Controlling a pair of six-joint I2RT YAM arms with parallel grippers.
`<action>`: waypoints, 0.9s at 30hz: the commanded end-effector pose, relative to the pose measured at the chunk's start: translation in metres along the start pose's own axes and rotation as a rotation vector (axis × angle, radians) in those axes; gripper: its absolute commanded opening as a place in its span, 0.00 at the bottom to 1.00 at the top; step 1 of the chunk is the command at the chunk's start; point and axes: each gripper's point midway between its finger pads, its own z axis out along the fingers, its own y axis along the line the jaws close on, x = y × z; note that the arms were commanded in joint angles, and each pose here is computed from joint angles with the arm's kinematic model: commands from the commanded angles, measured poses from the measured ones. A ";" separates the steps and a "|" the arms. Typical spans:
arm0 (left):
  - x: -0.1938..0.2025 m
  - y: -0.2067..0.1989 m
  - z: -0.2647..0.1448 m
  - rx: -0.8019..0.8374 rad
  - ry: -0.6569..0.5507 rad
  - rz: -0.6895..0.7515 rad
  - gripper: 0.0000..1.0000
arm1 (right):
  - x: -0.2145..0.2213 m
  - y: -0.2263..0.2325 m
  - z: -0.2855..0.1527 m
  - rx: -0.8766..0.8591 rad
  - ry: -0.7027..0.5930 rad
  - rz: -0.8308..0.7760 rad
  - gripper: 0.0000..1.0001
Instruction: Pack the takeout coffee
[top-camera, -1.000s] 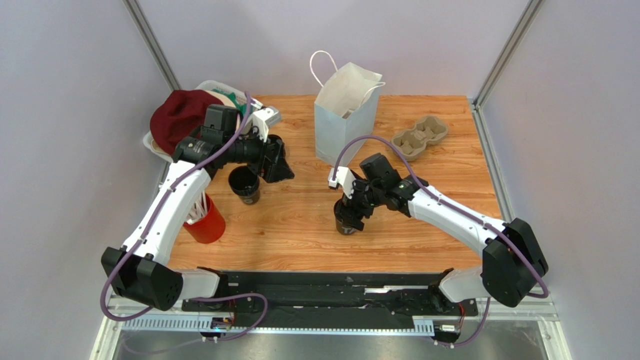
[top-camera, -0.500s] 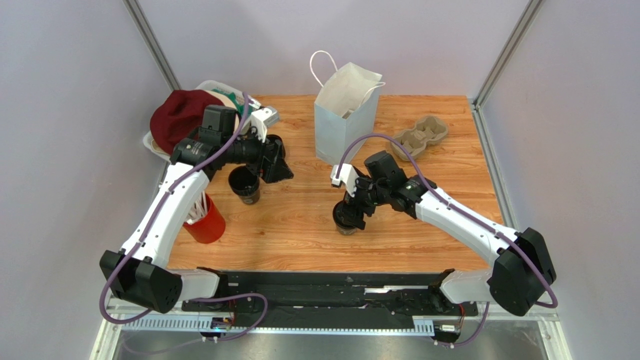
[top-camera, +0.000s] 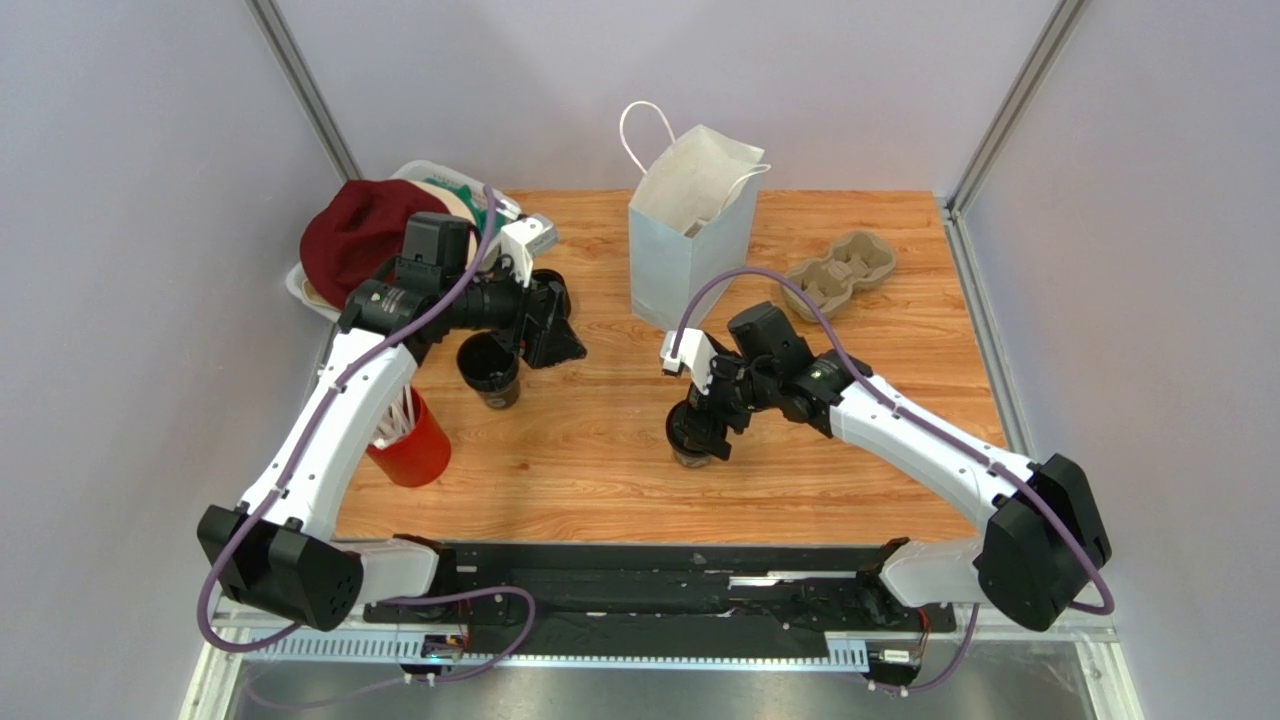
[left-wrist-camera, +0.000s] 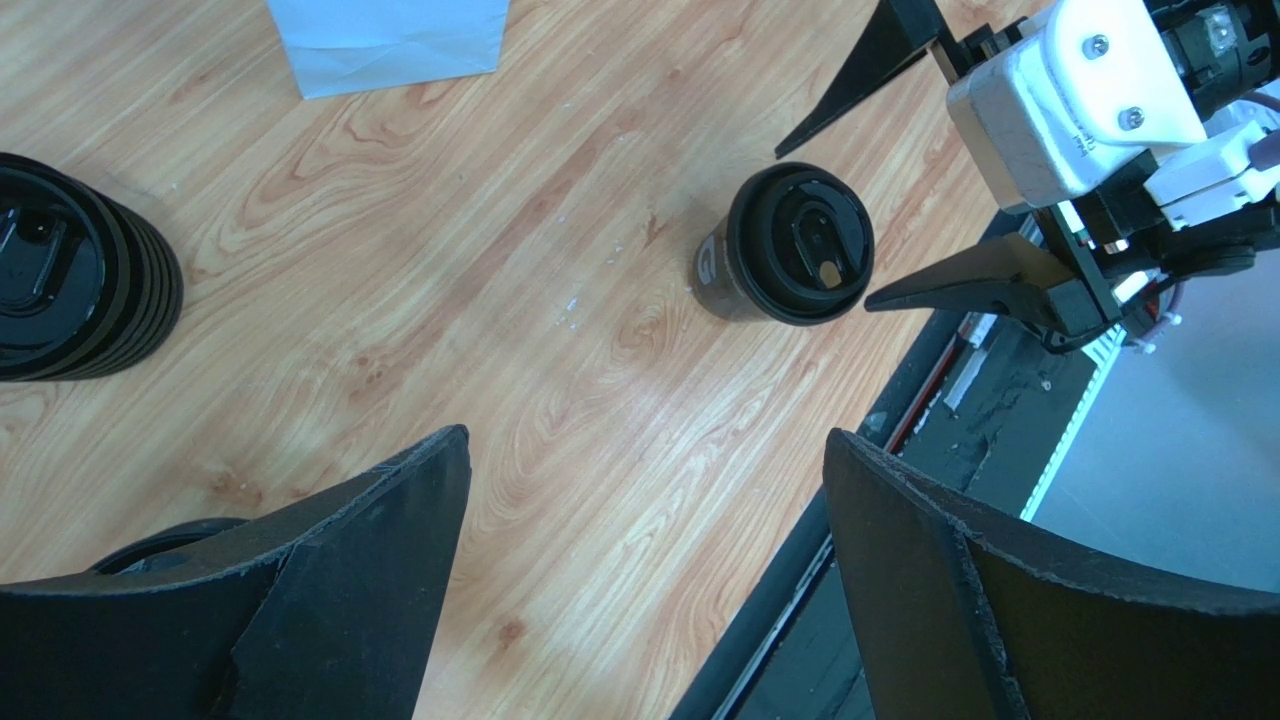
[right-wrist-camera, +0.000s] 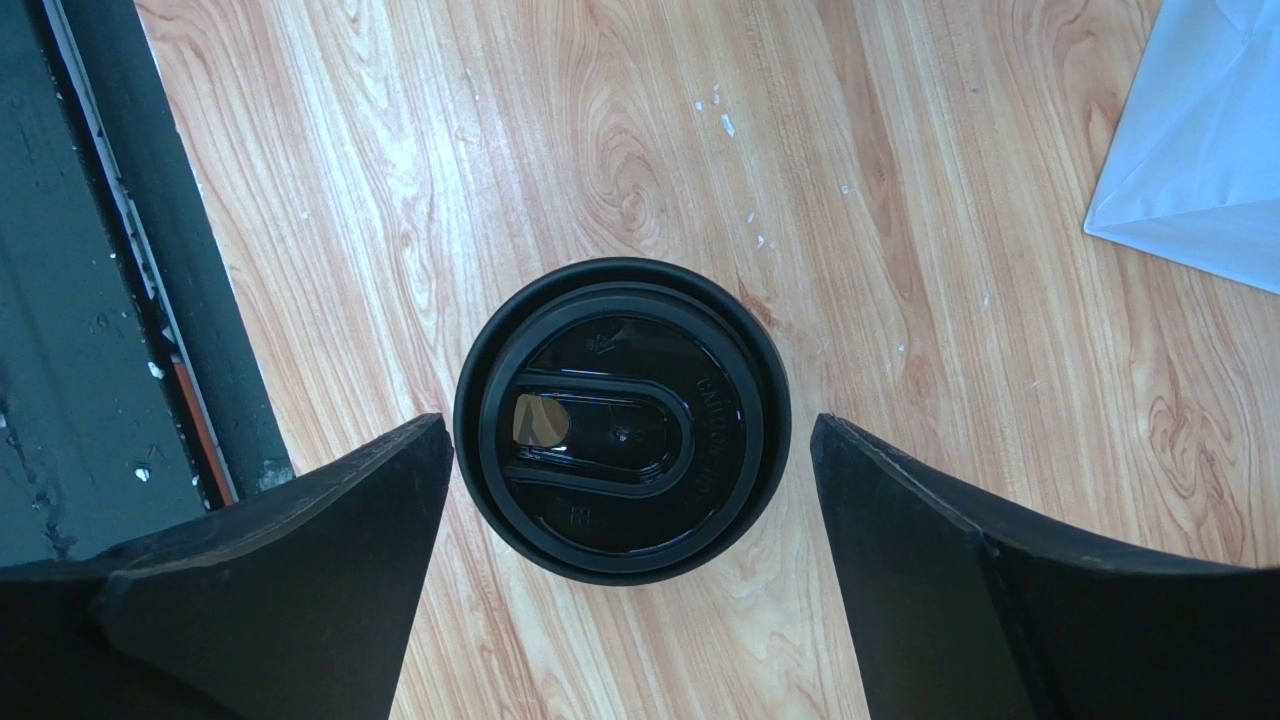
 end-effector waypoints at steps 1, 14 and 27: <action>-0.010 -0.005 -0.008 0.002 -0.048 0.044 0.95 | -0.003 0.000 0.004 -0.017 0.000 -0.022 0.95; -0.008 -0.006 -0.007 0.007 -0.053 0.044 0.96 | 0.006 0.003 0.012 -0.039 0.026 -0.006 0.92; -0.008 -0.006 -0.007 0.006 -0.052 0.044 0.96 | 0.014 0.004 0.019 -0.053 0.052 0.007 0.85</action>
